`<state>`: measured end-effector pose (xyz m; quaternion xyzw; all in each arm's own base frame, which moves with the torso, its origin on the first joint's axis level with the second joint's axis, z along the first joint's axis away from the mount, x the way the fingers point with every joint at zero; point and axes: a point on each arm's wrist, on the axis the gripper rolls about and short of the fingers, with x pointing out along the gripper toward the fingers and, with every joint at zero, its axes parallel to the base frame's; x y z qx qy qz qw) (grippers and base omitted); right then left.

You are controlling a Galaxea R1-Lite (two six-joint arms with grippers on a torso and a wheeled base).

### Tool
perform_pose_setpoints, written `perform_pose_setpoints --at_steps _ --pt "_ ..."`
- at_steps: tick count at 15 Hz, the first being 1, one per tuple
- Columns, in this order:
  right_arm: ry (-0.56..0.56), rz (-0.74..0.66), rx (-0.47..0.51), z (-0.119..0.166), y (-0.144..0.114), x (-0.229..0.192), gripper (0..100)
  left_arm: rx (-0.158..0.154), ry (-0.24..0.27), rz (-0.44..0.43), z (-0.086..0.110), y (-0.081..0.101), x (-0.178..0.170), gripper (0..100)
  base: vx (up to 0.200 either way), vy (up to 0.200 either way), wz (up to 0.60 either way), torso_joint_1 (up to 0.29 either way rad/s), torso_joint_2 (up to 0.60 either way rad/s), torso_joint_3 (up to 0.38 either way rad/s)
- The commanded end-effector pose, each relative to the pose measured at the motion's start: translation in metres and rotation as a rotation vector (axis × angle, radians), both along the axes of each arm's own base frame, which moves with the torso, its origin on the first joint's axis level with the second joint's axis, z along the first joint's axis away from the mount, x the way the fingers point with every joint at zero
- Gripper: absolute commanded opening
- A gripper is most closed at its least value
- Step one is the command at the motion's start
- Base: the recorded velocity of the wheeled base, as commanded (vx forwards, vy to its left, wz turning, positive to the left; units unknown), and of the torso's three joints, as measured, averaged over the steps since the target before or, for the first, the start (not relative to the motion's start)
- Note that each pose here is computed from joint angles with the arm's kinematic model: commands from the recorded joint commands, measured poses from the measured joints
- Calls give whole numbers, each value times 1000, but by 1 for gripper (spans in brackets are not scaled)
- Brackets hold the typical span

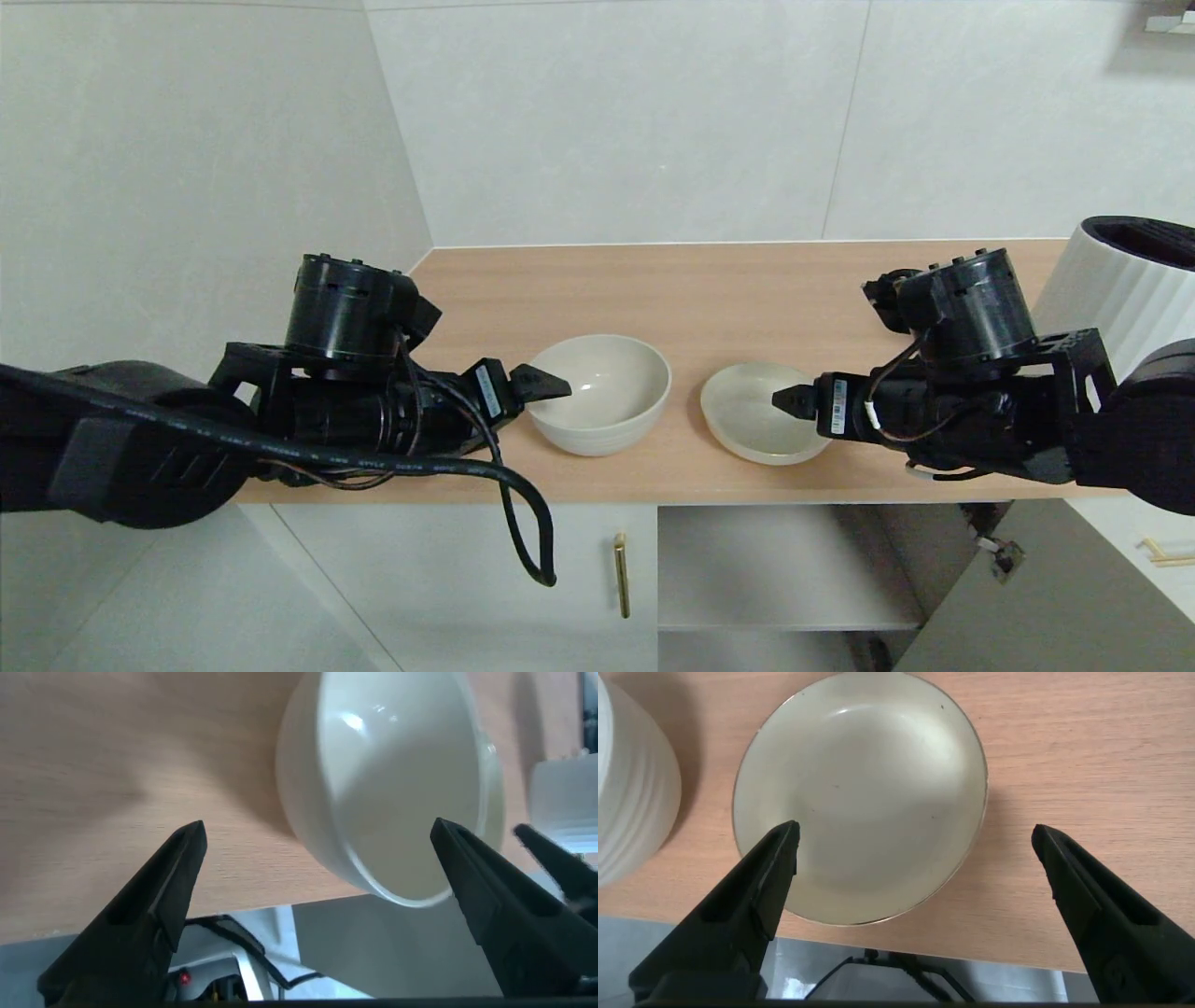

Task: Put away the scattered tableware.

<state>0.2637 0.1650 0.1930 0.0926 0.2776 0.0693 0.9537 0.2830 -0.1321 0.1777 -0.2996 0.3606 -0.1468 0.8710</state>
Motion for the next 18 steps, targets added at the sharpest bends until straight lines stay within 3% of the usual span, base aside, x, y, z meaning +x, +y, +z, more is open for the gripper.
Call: perform_pose_setpoints --at_steps 1,6,7,18 --pt "2 0 -3 -1 0 0 100 5 10 -1 -4 -1 2 100 0 0 0 0 0 0" --pt "3 0 -5 -1 0 -1 100 9 10 1 -4 -1 2 100 0 0 0 0 0 0" --pt "2 2 -3 -1 0 -1 100 8 9 2 -4 -1 2 0 0 0 0 0 0 0" --pt "-4 -52 -46 -6 3 4 100 1 -4 2 1 0 0 0 0 0 0 0 0 0"
